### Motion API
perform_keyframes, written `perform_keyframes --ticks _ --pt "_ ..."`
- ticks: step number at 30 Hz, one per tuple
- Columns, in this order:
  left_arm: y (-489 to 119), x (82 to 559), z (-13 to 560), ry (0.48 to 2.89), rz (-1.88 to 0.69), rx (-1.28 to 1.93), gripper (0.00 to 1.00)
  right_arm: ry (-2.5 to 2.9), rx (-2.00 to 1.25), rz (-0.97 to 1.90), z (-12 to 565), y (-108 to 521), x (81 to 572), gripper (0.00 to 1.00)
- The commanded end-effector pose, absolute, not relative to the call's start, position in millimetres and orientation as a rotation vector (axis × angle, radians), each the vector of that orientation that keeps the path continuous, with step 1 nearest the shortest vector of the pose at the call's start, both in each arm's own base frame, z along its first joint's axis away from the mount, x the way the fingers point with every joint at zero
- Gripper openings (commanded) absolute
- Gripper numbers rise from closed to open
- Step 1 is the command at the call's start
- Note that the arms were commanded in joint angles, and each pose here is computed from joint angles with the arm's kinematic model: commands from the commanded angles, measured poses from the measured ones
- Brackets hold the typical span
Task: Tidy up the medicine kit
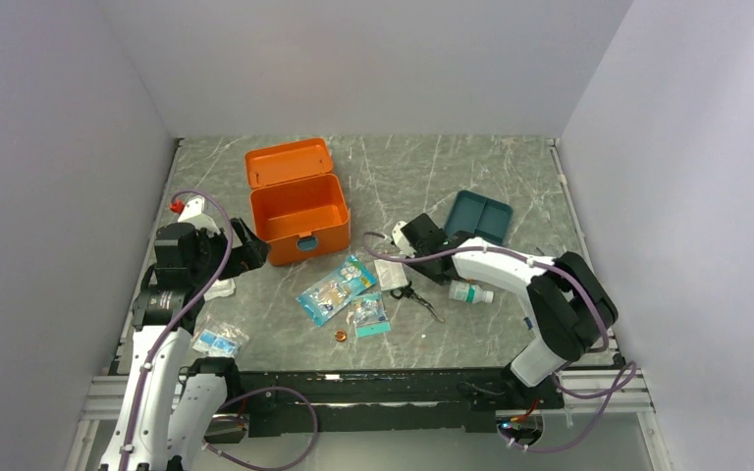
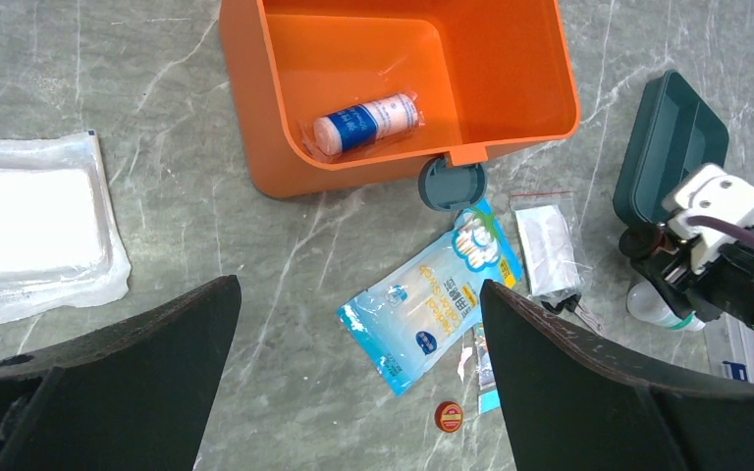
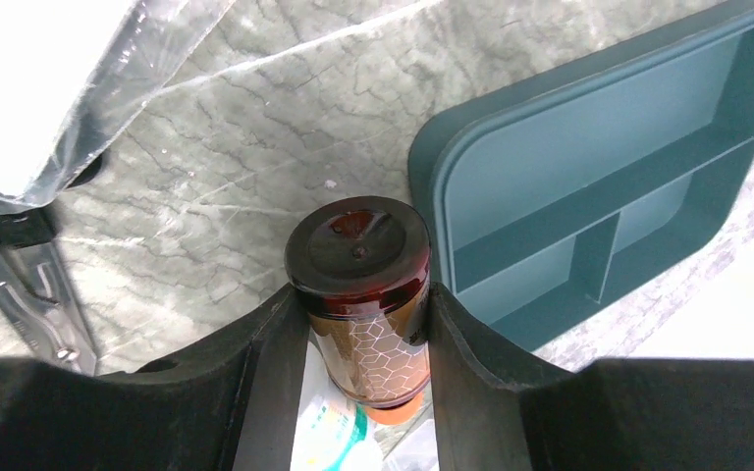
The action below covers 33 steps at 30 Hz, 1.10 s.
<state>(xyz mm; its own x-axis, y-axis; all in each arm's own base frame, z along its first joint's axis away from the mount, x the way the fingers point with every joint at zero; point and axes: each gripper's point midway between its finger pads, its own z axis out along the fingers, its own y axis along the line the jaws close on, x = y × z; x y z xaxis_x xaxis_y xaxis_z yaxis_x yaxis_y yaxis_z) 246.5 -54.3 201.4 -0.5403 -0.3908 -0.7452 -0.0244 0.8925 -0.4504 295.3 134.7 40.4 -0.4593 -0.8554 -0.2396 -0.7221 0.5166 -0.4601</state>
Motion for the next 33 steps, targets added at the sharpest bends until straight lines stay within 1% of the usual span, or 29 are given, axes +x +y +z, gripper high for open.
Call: perform_keyframes --ticks 1,13,17,23,29,33 --pt "-51.6 250.0 214.7 2.059 -0.462 -0.276 0.99 2.226 -1.131 -0.324 85.9 152.5 309.9 0.23" --pt "-49.3 250.1 214.4 2.056 -0.449 -0.284 0.99 2.046 -0.877 -0.047 184.5 198.9 333.0 0.21" --pt "-48.7 250.2 214.7 2.053 -0.446 -0.286 0.99 1.966 -0.797 0.099 220.4 226.7 341.2 0.21" --pt "-47.2 249.9 215.2 2.046 -0.437 -0.289 0.99 1.847 -0.743 0.329 269.7 289.8 348.0 0.2" --pt "-45.3 249.2 215.8 2.039 -0.426 -0.293 0.99 1.81 -0.686 0.452 296.3 348.1 357.5 0.17" --pt "-44.5 248.5 216.3 2.035 -0.42 -0.295 0.99 1.838 -0.604 0.501 295.8 377.1 368.8 0.15"
